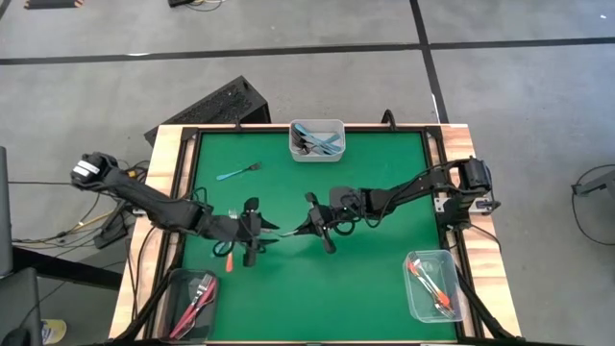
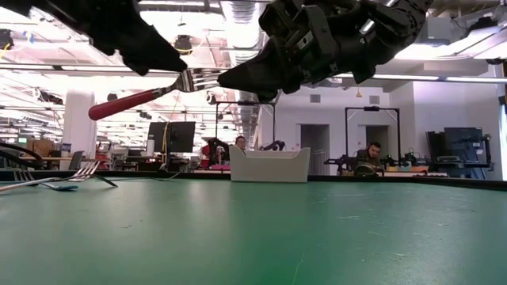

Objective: Sort silverware by color (type)
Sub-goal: Put the pink fork into the black bin

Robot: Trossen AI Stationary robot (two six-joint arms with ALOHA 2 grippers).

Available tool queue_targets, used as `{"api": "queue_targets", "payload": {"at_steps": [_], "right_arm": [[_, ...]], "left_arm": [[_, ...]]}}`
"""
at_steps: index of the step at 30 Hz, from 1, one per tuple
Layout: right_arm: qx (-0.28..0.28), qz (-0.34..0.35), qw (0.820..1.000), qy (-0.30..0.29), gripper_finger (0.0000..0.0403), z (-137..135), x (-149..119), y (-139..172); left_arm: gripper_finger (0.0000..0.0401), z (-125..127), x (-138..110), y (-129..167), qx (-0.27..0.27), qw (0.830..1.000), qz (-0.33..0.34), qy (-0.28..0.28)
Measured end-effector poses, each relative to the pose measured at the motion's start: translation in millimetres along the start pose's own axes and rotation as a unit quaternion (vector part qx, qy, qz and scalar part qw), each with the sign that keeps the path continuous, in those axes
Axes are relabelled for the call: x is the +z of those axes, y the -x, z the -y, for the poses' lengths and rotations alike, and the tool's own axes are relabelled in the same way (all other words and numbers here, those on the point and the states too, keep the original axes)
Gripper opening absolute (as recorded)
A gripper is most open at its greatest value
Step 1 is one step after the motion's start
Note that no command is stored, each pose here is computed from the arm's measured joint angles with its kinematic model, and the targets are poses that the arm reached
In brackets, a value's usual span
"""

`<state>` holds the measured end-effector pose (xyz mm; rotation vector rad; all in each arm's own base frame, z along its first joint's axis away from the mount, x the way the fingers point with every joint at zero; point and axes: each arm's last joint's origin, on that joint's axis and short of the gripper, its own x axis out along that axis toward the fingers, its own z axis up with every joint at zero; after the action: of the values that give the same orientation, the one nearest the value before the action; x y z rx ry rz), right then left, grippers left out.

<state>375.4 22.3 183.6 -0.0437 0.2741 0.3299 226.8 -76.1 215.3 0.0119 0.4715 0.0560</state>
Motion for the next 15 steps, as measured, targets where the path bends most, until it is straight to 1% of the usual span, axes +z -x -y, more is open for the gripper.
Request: {"api": "queue_targets", "payload": {"at_steps": [4,6,9,12,15], "right_arm": [[0.0,0.0,1.0,0.0,0.0012,0.0,0.1,0.0],[0.0,0.002,1.0,0.0,0.0013,0.0,0.3,0.0],[-0.001,0.001,1.0,-0.004,0.0013,0.1,0.3,0.0],[-0.01,-0.001,1.0,-0.013,0.0013,0.6,-0.1,0.0],[-0.012,-0.001,1.0,-0.014,0.0013,0.8,-0.2,0.0]], "left_arm": [[0.0151,-2.8,-2.8,-11.1,-0.019,1.0,-0.011,0.005],[0.0151,-2.0,-5.2,-17.1,-0.022,1.0,-0.014,-0.003],[0.0145,-2.4,-9.1,-23.8,-0.01,0.999,-0.022,-0.023],[0.0118,-3.8,-10.1,-25.1,0.021,0.999,-0.022,-0.024],[0.0067,-4.6,-8.8,-23.6,0.026,0.999,-0.017,-0.016]]}}
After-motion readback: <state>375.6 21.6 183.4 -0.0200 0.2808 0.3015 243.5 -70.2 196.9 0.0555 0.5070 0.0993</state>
